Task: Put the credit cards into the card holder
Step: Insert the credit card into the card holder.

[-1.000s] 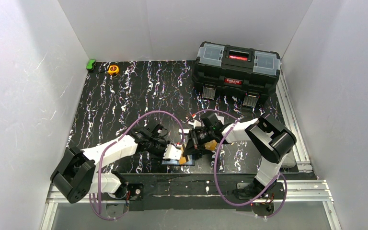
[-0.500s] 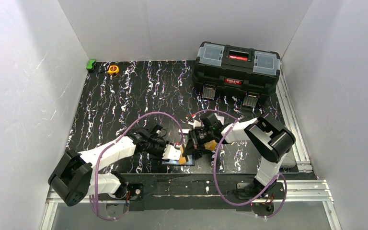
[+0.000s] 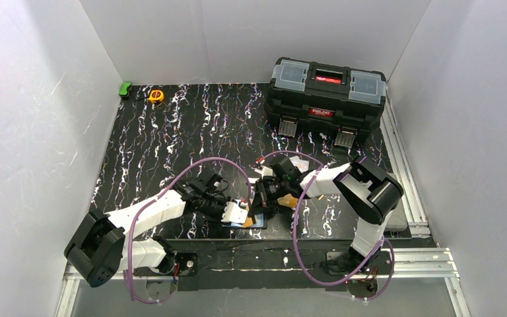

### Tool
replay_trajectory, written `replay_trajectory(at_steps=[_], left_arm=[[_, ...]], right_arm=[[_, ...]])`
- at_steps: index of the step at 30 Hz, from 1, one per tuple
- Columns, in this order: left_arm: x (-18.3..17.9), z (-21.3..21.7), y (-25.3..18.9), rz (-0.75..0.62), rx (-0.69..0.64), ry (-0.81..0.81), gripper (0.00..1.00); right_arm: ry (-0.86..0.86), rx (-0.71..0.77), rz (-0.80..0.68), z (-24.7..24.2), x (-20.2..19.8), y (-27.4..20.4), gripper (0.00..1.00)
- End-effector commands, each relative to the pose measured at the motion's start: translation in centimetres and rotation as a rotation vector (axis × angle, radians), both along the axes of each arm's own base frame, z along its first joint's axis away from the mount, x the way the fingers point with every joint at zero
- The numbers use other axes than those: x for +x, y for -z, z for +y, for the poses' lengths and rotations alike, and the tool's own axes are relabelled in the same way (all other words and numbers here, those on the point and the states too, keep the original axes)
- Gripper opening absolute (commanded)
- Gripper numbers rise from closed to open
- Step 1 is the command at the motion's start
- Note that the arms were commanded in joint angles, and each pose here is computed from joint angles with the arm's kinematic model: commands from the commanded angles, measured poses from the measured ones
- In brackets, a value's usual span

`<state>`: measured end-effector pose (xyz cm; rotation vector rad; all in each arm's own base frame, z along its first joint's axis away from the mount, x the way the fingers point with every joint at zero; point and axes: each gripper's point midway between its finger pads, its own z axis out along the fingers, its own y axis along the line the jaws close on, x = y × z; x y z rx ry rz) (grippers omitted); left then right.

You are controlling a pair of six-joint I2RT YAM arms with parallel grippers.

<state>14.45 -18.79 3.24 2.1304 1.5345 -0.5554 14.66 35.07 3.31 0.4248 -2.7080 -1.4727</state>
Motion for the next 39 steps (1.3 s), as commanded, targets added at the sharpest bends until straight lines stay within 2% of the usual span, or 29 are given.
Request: replay_trajectory(at_steps=[1, 14, 21, 25, 35, 39], left_arm=[[-1.4, 0.5, 0.5, 0.039, 0.011, 0.031, 0.3], [-2.2, 0.2, 0.5, 0.072, -0.011, 0.061, 0.27], [-2.3, 0.3, 0.5, 0.071, -0.016, 0.059, 0.25], [-2.2, 0.2, 0.4, 0.068, -0.017, 0.057, 0.25], [-2.2, -0.1, 0.3, 0.075, -0.03, 0.053, 0.23], [-2.2, -0.1, 0.3, 0.076, -0.032, 0.051, 0.23]], right_arm=[[0.045, -0.05, -0.056, -0.3, 0.9, 0.8, 0.03], [0.128, -0.113, -0.063, -0.8, 1.4, 1.8, 0.15], [0.093, -0.152, -0.08, 0.0, 0.8, 1.7, 0.27], [0.044, -0.194, -0.097, 0.1, -0.1, 1.8, 0.29], [0.019, -0.292, -0.111, -1.0, -0.9, 2.6, 0.28], [0.052, -0.292, -0.137, -1.0, -0.3, 2.7, 0.16]])
